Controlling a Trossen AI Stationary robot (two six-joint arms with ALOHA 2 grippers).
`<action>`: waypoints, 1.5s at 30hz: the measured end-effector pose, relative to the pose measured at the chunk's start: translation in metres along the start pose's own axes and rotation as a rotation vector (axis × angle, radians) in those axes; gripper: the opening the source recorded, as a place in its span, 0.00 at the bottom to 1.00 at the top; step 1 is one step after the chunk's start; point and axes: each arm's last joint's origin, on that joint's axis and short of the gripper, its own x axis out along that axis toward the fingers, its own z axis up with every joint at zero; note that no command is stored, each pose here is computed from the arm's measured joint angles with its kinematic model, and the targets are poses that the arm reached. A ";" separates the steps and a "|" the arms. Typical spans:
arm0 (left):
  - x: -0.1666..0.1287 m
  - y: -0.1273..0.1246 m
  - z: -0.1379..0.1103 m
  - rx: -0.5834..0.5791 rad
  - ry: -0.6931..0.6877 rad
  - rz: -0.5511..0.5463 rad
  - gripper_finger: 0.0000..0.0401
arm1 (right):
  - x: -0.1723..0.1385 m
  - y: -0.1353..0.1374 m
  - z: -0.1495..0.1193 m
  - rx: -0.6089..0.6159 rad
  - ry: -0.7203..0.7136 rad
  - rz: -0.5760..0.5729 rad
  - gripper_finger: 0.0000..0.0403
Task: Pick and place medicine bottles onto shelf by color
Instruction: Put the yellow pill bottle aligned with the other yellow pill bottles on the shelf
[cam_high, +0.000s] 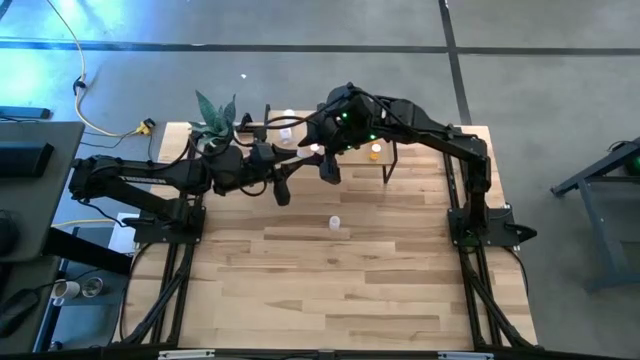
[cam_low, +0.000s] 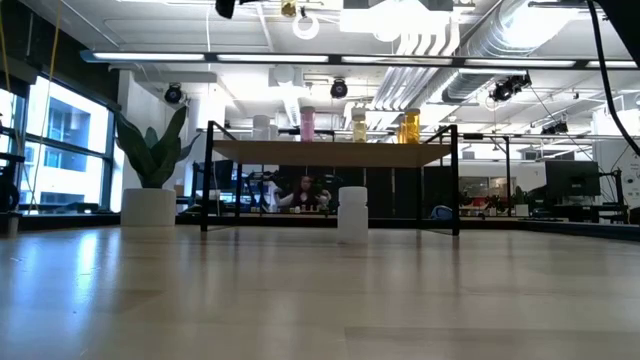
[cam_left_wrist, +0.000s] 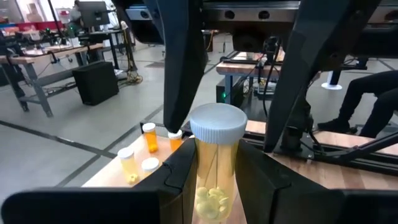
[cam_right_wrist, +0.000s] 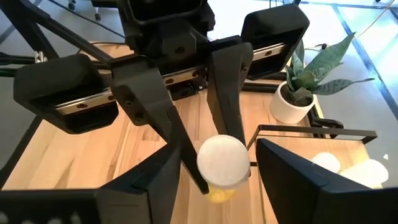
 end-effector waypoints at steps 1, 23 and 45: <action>0.000 0.000 0.000 0.000 -0.001 0.000 0.21 | 0.000 0.000 0.000 0.000 -0.002 0.000 0.48; 0.000 0.000 0.001 0.021 -0.012 0.000 0.22 | -0.001 0.000 0.000 0.042 0.006 -0.001 0.28; -0.002 0.002 -0.005 0.094 0.060 0.038 0.45 | -0.001 -0.005 -0.002 0.055 0.024 -0.083 0.27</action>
